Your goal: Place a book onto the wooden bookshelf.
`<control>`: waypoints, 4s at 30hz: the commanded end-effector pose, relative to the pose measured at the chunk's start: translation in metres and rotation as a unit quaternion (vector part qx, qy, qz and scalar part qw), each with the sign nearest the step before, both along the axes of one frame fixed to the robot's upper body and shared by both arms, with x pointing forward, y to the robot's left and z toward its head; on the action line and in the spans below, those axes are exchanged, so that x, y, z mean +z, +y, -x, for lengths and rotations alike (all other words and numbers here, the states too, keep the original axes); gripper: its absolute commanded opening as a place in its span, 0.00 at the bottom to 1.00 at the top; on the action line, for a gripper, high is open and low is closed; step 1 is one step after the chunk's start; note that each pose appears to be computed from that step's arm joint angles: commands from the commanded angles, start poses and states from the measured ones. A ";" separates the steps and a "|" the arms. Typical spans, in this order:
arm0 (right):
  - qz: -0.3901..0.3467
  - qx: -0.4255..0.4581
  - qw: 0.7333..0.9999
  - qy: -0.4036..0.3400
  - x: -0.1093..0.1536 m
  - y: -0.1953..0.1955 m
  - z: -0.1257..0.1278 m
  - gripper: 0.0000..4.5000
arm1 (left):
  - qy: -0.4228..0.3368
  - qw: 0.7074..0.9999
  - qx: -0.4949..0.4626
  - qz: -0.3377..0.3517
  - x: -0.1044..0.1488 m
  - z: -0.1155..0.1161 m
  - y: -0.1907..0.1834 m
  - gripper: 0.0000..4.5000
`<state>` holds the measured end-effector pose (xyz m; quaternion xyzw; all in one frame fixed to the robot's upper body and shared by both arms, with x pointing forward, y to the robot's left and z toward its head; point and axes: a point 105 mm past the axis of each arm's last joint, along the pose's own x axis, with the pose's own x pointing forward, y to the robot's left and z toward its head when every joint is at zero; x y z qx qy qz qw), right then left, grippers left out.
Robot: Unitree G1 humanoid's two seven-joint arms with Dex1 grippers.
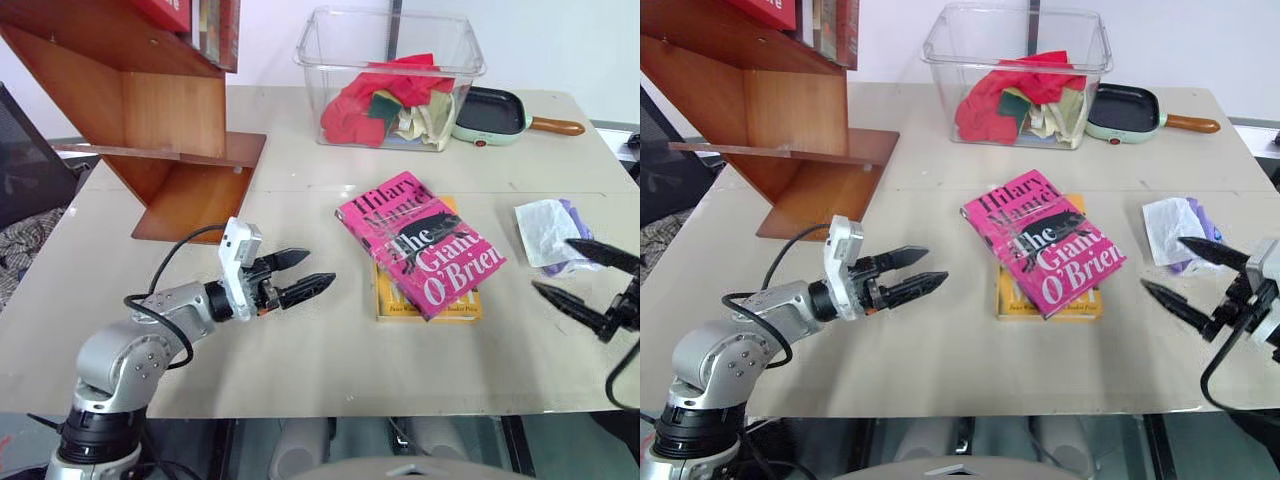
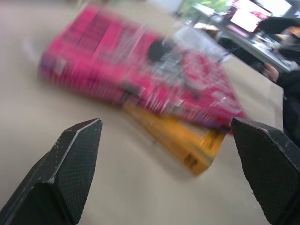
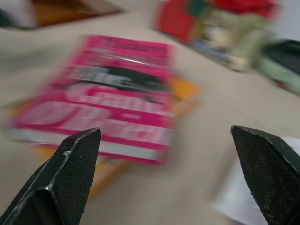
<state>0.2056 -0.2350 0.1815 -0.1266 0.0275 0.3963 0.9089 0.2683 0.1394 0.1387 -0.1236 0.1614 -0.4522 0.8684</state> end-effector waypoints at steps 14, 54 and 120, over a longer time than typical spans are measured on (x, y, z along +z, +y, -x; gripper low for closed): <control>-0.032 0.034 0.999 -0.029 0.009 0.039 0.050 0.99 | 0.277 0.926 0.070 0.247 -0.001 -0.080 -0.050 1.00; -0.055 -0.007 0.996 -0.070 0.007 0.037 0.035 1.00 | 0.132 0.954 0.034 0.268 0.062 -0.081 -0.050 0.00; -0.099 0.132 0.967 -0.193 0.061 0.024 -0.057 1.00 | -0.339 0.602 0.098 -0.717 0.208 -0.039 0.159 0.00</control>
